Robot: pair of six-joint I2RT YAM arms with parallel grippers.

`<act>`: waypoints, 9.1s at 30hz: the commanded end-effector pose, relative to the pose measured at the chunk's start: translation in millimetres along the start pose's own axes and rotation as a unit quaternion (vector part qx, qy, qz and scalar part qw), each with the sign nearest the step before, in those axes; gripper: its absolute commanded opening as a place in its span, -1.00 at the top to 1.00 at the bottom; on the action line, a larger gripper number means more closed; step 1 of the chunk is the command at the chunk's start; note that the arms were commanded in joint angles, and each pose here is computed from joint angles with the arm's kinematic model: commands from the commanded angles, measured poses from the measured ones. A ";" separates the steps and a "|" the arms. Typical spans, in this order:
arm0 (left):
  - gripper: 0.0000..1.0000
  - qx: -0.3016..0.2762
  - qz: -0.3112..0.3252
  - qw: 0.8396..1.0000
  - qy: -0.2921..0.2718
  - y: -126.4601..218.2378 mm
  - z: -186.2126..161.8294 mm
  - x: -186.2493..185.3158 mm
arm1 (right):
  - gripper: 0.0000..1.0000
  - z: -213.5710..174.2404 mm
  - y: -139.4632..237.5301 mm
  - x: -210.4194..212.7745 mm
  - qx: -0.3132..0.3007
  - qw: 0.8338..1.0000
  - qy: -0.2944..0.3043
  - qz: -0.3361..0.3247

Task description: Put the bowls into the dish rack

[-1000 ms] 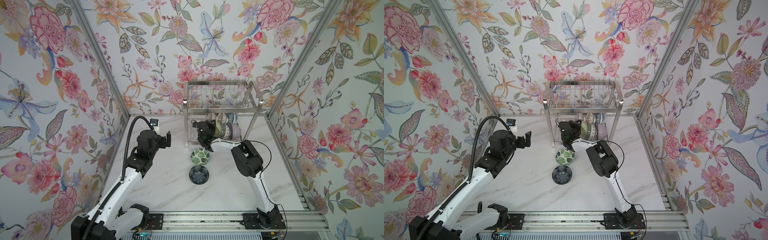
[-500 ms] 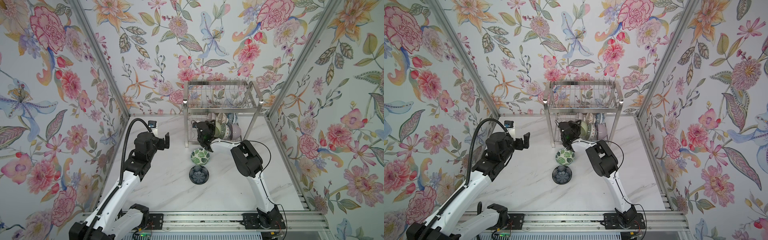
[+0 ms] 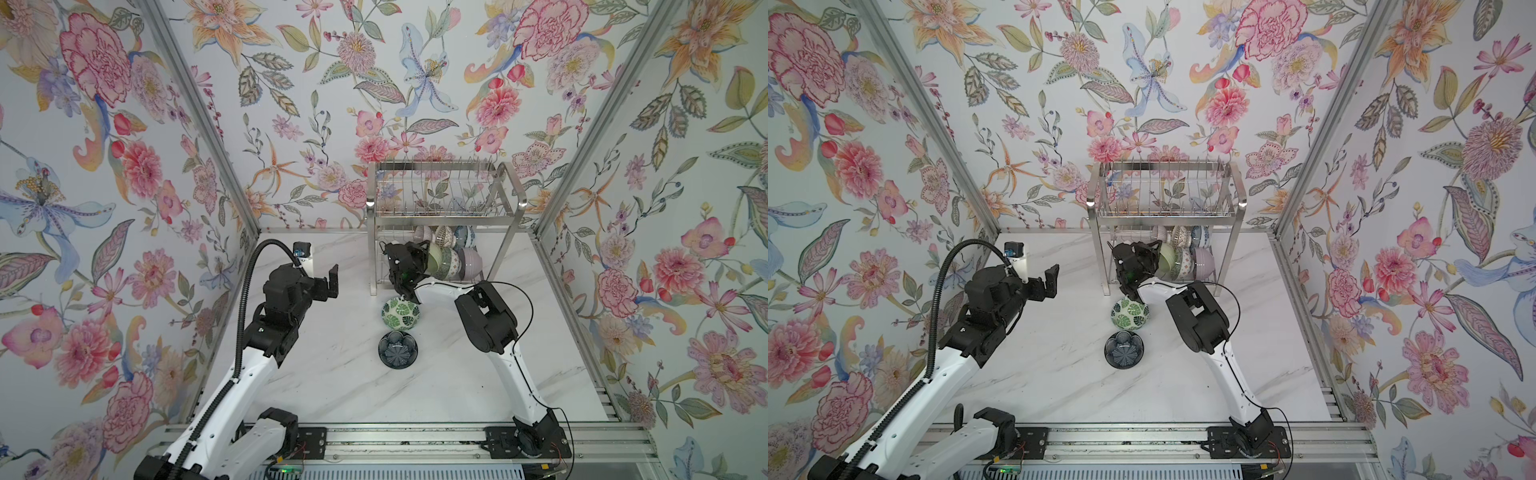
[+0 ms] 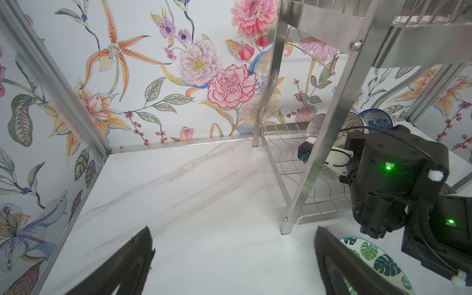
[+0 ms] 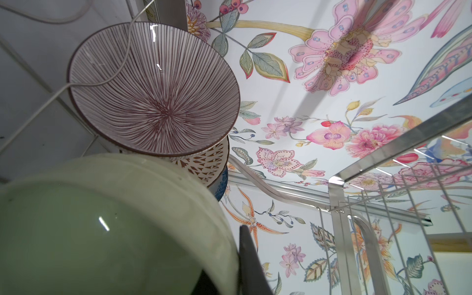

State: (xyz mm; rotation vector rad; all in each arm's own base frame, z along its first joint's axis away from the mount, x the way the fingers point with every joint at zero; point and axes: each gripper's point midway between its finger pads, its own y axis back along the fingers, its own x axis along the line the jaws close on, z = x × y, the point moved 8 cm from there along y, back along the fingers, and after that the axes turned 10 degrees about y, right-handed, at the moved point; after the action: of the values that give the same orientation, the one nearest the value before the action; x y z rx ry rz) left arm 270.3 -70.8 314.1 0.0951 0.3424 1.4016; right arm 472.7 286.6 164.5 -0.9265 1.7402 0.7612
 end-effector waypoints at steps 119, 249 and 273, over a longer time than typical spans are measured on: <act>-0.99 -0.020 -0.050 0.998 0.036 -0.3 2.8 2.7 | -0.25 25.2 30.8 -6.8 -0.052 0.998 -0.031 0.036; 0.31 0.355 -0.112 0.926 0.054 -136.9 -206.5 -112.3 | -0.98 -255.0 69.7 -33.1 -0.234 0.677 -0.612 0.336; 1.00 0.287 -0.087 0.954 0.006 -124.4 -150.9 -110.0 | -0.99 -274.0 67.4 -28.3 -0.231 0.667 -0.622 0.339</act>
State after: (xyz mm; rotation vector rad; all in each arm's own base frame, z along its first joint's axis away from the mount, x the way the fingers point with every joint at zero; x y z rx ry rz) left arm 322.7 -219.6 120.6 0.5849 0.8403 1.0711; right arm 299.3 104.5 284.8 0.1430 0.5431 1.8135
